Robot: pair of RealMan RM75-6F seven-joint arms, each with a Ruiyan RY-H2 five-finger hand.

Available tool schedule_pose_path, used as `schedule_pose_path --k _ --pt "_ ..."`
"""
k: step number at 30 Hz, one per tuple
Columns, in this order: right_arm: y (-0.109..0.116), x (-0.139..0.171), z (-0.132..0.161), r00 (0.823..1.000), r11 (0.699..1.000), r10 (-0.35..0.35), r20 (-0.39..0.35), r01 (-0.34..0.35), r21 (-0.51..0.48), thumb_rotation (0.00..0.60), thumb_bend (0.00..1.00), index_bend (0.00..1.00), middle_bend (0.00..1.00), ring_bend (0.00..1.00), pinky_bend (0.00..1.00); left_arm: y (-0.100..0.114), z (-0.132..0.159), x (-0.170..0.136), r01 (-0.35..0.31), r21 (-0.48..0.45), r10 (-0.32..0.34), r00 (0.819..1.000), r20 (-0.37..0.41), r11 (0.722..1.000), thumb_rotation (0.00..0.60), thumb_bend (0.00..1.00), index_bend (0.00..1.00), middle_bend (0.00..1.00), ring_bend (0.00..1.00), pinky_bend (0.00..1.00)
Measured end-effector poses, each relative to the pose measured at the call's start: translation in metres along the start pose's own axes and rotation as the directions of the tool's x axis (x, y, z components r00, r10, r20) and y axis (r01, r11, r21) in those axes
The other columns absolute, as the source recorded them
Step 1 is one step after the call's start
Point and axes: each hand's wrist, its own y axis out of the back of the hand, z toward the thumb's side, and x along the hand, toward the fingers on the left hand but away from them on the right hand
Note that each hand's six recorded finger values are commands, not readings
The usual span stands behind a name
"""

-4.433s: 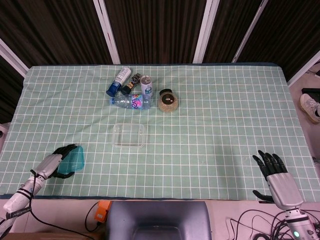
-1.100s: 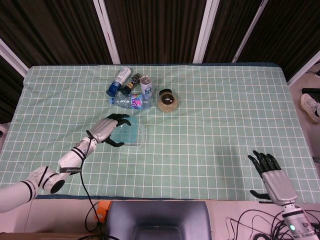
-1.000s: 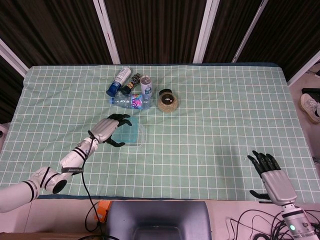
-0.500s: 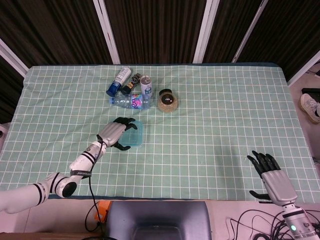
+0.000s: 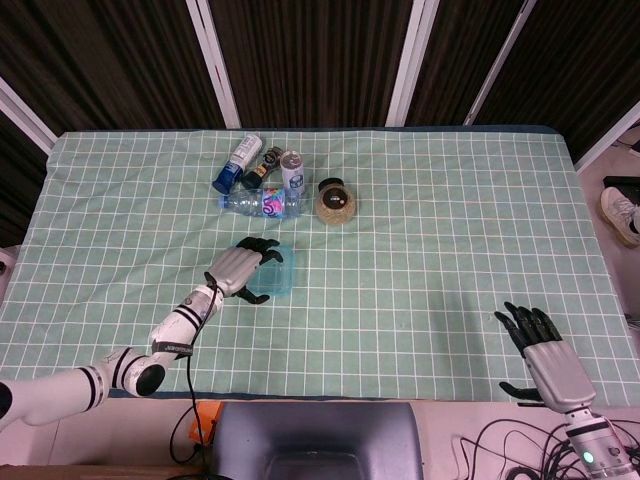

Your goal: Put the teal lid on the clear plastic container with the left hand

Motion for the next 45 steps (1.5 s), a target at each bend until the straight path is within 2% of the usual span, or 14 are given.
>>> schedule_pose_path --k 28,42,45 --pt "0.002 0.002 -0.001 1.0 1.0 -0.006 0.005 0.006 -0.001 0.6 0.22 0.0 0.0 0.0 0.0 -0.001 -0.01 0.001 0.023 0.048 -0.022 0.999 -0.025 0.999 0.6 0.27 0.27 0.45 0.62 0.78" --pt "0.002 0.001 -0.002 1.0 1.0 -0.008 0.008 0.008 -0.002 0.6 0.22 0.0 0.0 0.0 0.0 -0.008 -0.015 0.002 0.059 0.034 -0.057 0.998 -0.038 0.998 0.6 0.27 0.27 0.45 0.62 0.78" --pt "0.002 0.002 -0.002 1.0 1.0 -0.008 0.008 0.008 -0.002 0.6 0.22 0.0 0.0 0.0 0.0 -0.01 -0.016 0.001 0.07 0.02 -0.069 0.997 -0.04 0.997 0.6 0.27 0.27 0.45 0.62 0.75"
